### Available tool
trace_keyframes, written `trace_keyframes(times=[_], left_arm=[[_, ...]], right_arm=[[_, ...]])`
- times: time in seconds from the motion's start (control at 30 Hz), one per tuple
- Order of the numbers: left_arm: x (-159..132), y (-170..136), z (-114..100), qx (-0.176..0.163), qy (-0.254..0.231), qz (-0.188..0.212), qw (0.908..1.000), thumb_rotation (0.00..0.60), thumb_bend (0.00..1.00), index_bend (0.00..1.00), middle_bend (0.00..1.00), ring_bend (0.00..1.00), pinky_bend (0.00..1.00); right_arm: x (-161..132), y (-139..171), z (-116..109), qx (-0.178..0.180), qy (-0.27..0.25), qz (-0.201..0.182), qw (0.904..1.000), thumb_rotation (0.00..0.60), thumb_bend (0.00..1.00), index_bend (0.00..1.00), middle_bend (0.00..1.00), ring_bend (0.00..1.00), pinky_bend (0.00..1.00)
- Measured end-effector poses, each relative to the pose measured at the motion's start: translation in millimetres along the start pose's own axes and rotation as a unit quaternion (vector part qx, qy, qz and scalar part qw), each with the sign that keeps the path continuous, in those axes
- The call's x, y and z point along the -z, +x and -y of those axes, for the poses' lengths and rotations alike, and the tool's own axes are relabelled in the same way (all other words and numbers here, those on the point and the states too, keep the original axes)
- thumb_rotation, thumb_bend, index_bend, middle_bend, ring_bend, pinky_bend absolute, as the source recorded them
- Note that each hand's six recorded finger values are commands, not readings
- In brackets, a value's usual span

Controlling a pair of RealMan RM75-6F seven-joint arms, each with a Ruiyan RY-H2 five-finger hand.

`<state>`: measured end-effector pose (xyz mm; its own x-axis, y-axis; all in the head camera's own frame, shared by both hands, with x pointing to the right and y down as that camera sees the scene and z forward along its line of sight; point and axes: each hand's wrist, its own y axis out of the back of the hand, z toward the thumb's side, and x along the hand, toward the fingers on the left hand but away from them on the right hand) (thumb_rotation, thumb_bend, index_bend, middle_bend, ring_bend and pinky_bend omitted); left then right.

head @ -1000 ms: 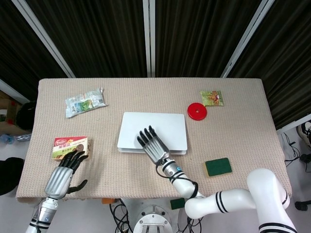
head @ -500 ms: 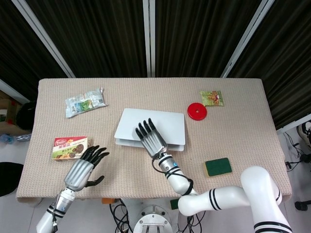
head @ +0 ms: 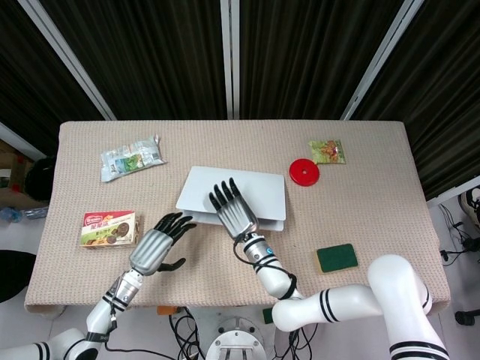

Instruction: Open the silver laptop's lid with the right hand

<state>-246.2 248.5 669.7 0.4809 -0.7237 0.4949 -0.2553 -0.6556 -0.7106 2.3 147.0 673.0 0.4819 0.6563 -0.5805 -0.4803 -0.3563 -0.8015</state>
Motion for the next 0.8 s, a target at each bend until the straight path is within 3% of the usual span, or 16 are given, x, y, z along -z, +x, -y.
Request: trace_keyframes(times=[0.8], left_arm=[[-5, 31, 20, 0.036, 0.021, 0.000, 0.9991, 0.600, 0.22, 0.16, 0.09, 0.01, 0.08]], right_arm=[[1, -4, -3, 0.004, -0.004, 0.007, 1.0000, 0.600, 0.69, 0.00, 0.00, 0.00, 0.00]])
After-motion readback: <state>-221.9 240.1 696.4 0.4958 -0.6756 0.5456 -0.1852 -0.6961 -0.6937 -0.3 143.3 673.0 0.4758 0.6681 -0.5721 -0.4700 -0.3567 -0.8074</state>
